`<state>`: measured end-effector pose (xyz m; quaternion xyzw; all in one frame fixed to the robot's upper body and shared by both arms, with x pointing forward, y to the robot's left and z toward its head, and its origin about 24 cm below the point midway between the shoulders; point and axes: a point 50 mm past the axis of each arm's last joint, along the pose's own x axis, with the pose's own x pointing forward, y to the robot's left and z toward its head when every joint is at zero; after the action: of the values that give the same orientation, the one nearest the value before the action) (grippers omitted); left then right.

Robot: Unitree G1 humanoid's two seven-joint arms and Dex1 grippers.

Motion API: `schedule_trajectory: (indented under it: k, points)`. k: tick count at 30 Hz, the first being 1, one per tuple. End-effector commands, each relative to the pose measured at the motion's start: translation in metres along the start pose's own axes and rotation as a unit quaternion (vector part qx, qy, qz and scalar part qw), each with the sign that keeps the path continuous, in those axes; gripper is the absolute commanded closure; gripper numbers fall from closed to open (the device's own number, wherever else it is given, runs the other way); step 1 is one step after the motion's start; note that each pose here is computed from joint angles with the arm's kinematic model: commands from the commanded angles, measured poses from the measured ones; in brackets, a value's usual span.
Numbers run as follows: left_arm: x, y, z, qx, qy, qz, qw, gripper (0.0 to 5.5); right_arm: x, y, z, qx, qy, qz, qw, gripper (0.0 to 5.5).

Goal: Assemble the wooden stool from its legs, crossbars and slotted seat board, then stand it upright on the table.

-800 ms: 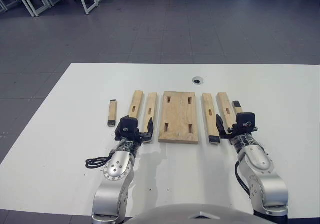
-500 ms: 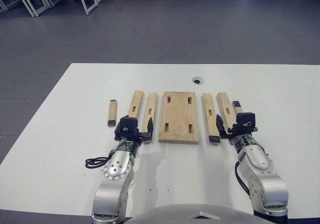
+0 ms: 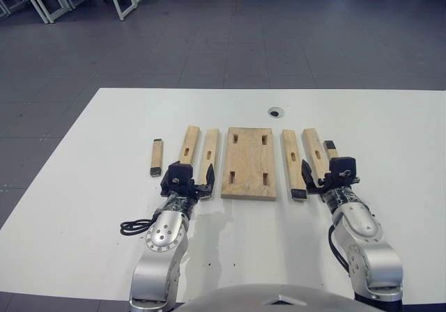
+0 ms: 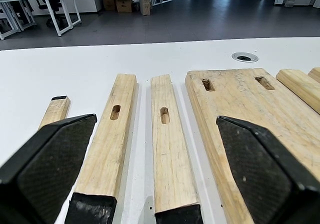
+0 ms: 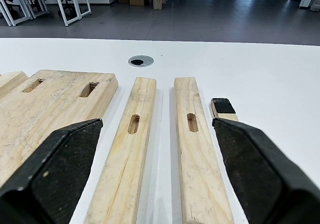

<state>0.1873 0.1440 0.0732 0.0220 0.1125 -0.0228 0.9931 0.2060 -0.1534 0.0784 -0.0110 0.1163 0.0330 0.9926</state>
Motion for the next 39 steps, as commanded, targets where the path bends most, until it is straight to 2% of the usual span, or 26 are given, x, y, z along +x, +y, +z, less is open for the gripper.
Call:
schedule_trajectory:
  k: [1, 15, 19, 23, 26, 29, 39]
  points:
    - [-0.001, -0.001, 0.001, 0.001, -0.001, 0.006, 1.000, 1.08, -0.002, -0.002, -0.001, -0.001, 0.006, -0.002, 1.000, 1.45]
    - [0.000, 0.000, 0.001, 0.001, -0.001, 0.008, 1.000, 1.08, 0.000, -0.003, 0.001, 0.001, 0.002, -0.006, 1.000, 1.45]
    - [0.000, 0.001, 0.001, 0.001, -0.001, 0.013, 1.000, 1.08, 0.010, -0.034, 0.008, -0.007, -0.009, -0.045, 0.999, 1.45]
    - [0.000, 0.001, 0.001, 0.000, -0.002, 0.016, 1.000, 1.08, 0.020, -0.081, 0.007, -0.032, 0.006, -0.079, 0.996, 1.45]
    - [0.000, 0.001, 0.001, 0.001, -0.003, 0.017, 1.000, 1.08, 0.018, -0.111, -0.006, -0.045, 0.039, -0.086, 0.995, 1.45]
    - [0.000, 0.002, 0.001, 0.000, -0.003, 0.020, 1.000, 1.08, 0.011, -0.128, -0.023, -0.061, 0.081, -0.068, 0.993, 1.45]
    - [0.000, 0.004, 0.003, 0.006, -0.006, 0.023, 1.000, 1.08, -0.019, -0.109, -0.075, -0.061, 0.179, 0.036, 0.981, 1.45]
